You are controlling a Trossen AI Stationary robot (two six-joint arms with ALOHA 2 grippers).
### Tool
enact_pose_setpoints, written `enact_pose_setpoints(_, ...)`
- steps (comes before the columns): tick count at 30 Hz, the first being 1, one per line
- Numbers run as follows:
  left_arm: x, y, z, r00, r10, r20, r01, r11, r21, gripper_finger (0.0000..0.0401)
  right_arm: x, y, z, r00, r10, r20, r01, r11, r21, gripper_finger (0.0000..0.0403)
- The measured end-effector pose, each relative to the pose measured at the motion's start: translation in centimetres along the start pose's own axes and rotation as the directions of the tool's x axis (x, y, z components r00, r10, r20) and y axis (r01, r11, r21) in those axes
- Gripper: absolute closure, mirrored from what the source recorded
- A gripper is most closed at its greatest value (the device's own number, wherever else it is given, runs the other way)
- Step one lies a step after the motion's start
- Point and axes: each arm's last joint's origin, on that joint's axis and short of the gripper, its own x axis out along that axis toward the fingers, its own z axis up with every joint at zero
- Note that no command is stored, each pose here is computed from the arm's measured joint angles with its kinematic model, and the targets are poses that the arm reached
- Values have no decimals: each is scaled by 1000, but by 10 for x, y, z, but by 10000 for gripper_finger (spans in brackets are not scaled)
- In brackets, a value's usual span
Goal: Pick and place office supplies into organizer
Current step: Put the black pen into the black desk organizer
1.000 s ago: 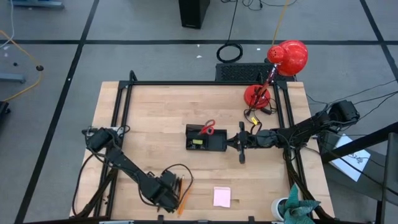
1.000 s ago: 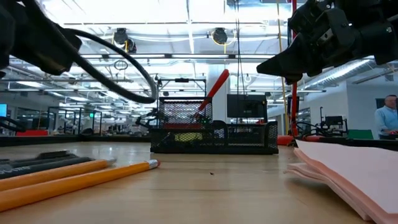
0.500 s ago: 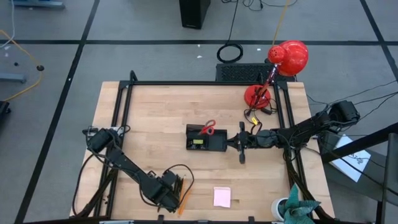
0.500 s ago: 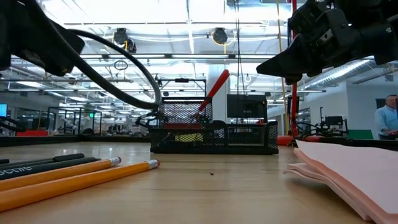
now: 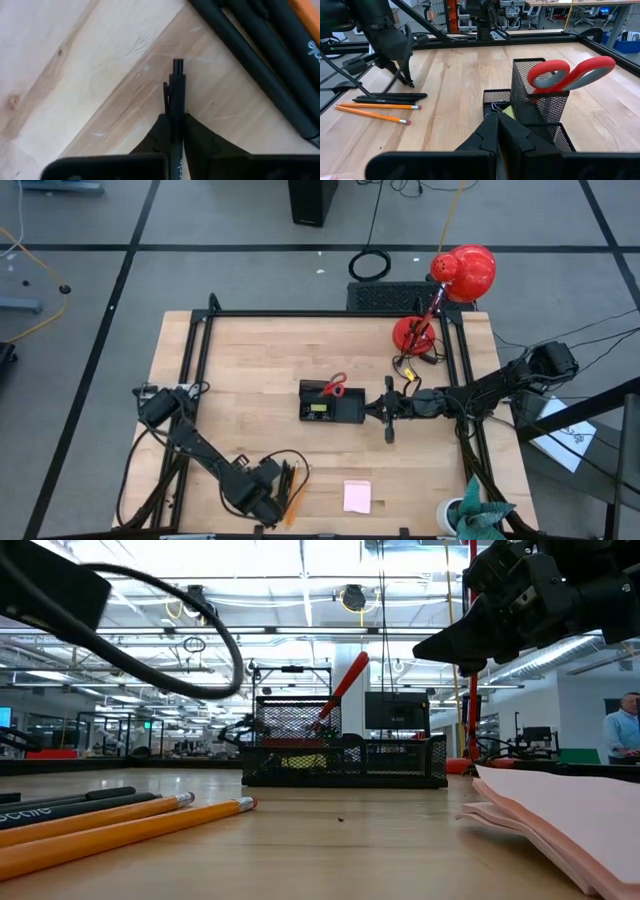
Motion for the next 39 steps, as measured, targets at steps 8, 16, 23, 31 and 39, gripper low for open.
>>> enact_pose_setpoints(8, 1, 14, 4, 934, 134, 332, -154, 987, 35, 368, 0, 0, 0, 1000, 0, 0, 0, 1000, 0, 399)
enact_pose_setpoints(16, -39, 39, 45, 766, 185, 615, -226, 974, -12, 377, 0, 0, 0, 1000, 0, 1, 0, 1000, 8, 399)
enact_pose_setpoints(23, -94, 59, 87, 650, 95, 754, -233, 969, 78, 381, 0, 0, 0, 1000, 0, 0, 0, 1000, 11, 399)
enact_pose_setpoints(31, -163, 70, 149, 543, -313, 779, -145, 879, 454, 389, 0, 0, 1, 1000, 1, 7, -1, 1000, 10, 399)
enact_pose_setpoints(39, -163, 102, 213, 451, -536, 713, -48, 784, 619, 381, 0, 0, -1, 1000, 2, -8, -1, 1000, 6, 399)
